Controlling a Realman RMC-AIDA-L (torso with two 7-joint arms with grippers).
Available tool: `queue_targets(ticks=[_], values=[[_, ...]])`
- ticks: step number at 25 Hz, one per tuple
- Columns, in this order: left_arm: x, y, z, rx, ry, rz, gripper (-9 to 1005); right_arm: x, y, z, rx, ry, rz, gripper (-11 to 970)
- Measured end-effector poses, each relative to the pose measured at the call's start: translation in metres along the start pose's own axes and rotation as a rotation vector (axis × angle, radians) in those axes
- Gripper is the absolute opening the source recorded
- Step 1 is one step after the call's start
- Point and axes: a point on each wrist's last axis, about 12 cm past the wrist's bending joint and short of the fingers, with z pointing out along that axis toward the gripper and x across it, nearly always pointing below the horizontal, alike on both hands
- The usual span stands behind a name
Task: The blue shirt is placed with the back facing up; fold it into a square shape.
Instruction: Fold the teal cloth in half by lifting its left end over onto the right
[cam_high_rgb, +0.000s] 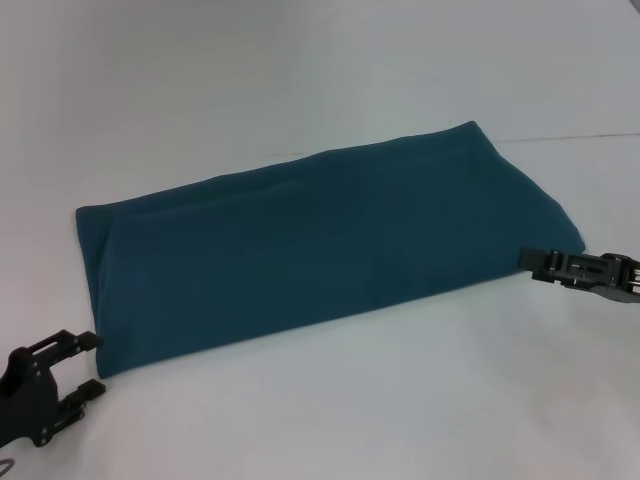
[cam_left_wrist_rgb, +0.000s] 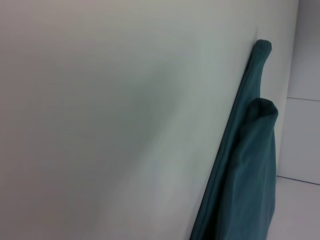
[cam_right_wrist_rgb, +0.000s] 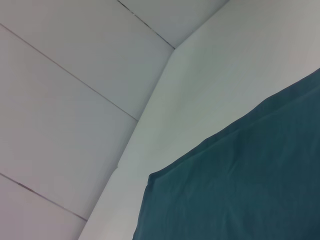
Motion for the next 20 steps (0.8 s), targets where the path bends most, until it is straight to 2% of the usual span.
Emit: queue_targets(ticks=[10, 20], values=[[0.000, -0.003, 0.006, -0.012, 0.008, 0.010, 672, 0.000, 0.000, 0.000, 0.002, 0.004, -0.001, 790], [0.001, -0.017, 0.026, -0.026, 0.038, 0.048, 673, 0.001, -0.001, 0.000, 0.009, 0.018, -0.004, 790]])
